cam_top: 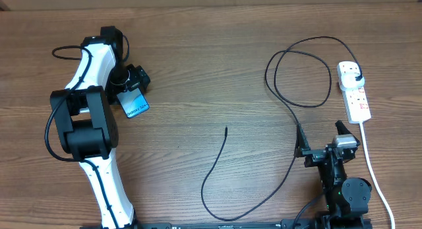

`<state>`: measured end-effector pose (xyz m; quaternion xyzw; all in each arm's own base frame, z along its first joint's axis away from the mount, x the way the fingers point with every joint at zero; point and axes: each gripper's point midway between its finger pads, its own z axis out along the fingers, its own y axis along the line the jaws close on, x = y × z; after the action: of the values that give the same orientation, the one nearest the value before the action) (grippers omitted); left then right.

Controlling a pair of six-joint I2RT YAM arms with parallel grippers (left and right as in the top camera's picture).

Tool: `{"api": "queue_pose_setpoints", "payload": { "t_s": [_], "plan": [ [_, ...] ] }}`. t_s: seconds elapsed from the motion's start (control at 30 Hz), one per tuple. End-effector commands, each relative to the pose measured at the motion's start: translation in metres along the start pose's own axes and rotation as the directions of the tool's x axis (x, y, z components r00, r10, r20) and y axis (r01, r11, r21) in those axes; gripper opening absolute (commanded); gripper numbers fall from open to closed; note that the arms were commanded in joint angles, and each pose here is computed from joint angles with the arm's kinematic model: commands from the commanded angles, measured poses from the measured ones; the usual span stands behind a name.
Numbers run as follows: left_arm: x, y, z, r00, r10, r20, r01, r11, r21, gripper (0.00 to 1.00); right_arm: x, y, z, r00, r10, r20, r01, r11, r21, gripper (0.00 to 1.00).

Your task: Plug charger to phone and switch on socket

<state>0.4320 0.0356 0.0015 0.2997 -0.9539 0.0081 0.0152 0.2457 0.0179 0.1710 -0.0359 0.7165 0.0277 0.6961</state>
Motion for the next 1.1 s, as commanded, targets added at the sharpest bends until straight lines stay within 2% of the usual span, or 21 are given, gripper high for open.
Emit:
{"api": "queue_pose_setpoints", "payload": {
  "t_s": [0.0, 0.2, 1.07],
  "plan": [
    [0.0072, -0.0012, 0.0158, 0.999, 0.010, -0.042, -0.011, 1.000, -0.012, 0.96, 0.0014, -0.0011, 0.0001, 1.000, -0.005, 0.005, 0.005, 1.000, 0.008, 1.00],
    [0.0064, 0.0004, 0.0158, 0.999, 0.010, -0.037, -0.011, 1.000, -0.021, 0.91, 0.0014, -0.0011, 0.0001, 1.000, -0.006, 0.005, 0.006, 1.000, 0.008, 1.00],
    [0.0057, -0.0001, 0.0158, 0.999, 0.003, -0.034, -0.003, 1.000, -0.019, 0.83, 0.0014, -0.0011, 0.0001, 1.000, -0.006, 0.005, 0.006, 1.000, 0.008, 1.00]
  ]
}}
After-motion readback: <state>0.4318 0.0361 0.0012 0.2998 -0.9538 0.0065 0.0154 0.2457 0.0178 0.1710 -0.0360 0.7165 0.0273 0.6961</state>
